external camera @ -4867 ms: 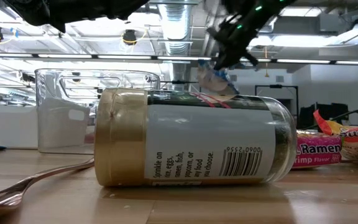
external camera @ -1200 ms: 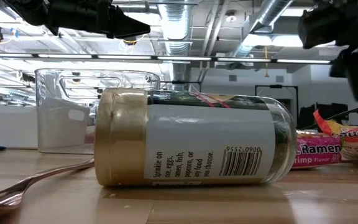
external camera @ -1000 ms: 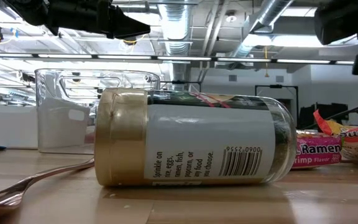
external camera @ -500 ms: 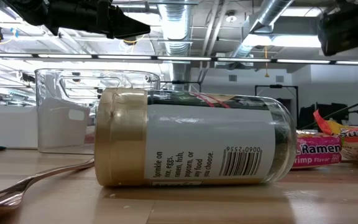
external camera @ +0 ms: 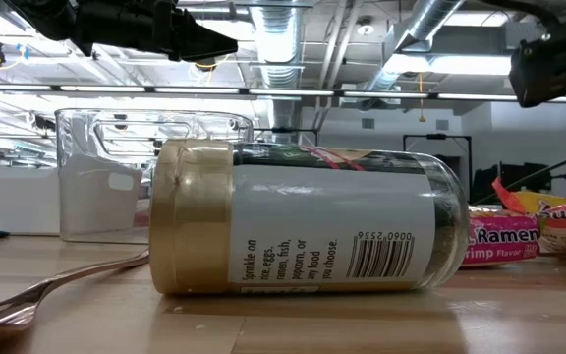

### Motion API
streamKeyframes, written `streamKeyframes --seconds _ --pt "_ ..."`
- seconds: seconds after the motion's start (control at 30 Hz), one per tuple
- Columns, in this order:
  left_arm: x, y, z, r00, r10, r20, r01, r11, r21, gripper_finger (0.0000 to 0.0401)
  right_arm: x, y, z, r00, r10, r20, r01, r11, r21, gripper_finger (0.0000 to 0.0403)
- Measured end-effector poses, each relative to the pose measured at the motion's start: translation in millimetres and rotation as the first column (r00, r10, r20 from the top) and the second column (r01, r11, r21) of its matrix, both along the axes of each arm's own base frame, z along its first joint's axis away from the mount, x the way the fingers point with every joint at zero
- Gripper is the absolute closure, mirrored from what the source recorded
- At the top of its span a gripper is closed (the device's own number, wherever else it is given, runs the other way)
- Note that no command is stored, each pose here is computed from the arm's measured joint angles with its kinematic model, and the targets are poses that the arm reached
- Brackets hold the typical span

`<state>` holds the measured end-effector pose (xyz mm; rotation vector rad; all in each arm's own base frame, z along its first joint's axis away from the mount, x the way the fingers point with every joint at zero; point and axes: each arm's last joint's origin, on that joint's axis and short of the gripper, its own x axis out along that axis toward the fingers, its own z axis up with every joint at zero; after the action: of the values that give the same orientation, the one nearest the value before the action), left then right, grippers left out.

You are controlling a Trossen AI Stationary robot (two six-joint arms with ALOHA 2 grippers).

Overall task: Pick & Place Food Item
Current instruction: Put the orange noodle pack into the top transparent bin

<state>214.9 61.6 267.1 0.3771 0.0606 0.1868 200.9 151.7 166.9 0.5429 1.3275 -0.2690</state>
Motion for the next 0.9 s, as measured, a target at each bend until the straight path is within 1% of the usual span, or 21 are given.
streamKeyframes --seconds 0.23,0.63,0.9 --pt "0.0 0.0 0.0 1.000 0.000 0.000 0.000 1.000 -0.002 0.0225 0.2 0.1 0.2 1.000 0.003 0.004 -0.003 1.000 0.001 0.0298" --pt "0.0 0.0 0.0 1.000 0.000 0.001 0.000 1.000 -0.002 0.0225 0.4 0.0 0.3 1.000 0.002 0.005 -0.002 1.000 0.001 0.0396" --pt "0.0 0.0 0.0 1.000 0.000 0.000 0.000 1.000 -0.002 0.0225 2.2 -2.6 0.5 1.000 -0.002 0.008 0.002 1.000 -0.002 0.0402"
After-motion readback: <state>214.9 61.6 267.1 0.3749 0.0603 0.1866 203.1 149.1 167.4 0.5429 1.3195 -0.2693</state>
